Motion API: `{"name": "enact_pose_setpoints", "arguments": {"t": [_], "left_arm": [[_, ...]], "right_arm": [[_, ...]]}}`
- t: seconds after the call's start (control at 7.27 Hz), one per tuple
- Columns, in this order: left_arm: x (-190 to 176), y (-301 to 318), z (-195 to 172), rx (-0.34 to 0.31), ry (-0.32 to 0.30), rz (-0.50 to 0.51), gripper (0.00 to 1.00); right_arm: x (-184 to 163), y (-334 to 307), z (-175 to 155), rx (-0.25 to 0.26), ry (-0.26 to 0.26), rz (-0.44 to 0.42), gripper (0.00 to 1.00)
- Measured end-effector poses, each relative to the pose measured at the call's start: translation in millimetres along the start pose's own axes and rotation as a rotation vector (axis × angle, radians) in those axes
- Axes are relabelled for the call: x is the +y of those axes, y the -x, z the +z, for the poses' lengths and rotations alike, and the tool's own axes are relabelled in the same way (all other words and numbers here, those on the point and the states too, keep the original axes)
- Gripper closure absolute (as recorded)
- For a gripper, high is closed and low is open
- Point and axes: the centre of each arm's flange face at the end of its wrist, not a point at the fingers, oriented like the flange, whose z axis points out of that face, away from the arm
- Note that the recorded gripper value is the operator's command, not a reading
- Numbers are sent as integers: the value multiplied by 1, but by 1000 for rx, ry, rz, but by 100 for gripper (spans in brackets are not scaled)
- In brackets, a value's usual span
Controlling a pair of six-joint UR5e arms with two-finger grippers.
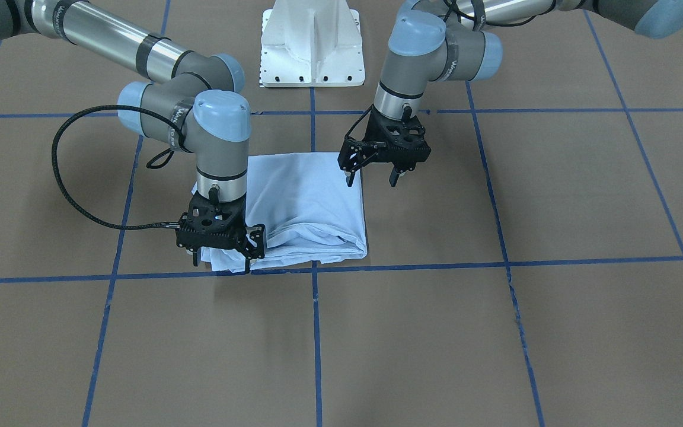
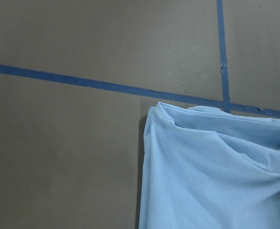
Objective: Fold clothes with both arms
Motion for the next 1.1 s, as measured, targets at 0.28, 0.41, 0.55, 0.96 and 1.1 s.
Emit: {"name": "enact_pose_setpoints", "arguments": {"t": [0.28, 0.41, 0.55, 0.96, 1.1], "left_arm": [[-1, -12, 23, -29, 5, -3, 0], [-5, -30, 37, -40, 5, -4, 0], [-8, -45, 52, -55, 6, -3, 0], [-15, -70, 85, -67, 4, 11, 0], [-17, -80, 85, -60, 3, 15, 0]], "right_arm": [[-14, -5, -7, -61, 51, 2, 0], [-15, -6, -8, -67, 57, 0, 0], [-15, -7, -8, -69, 59, 0, 0], [-15, -11, -5, -63, 59, -4, 0], [-15, -11, -5, -62, 59, -5, 0]]}}
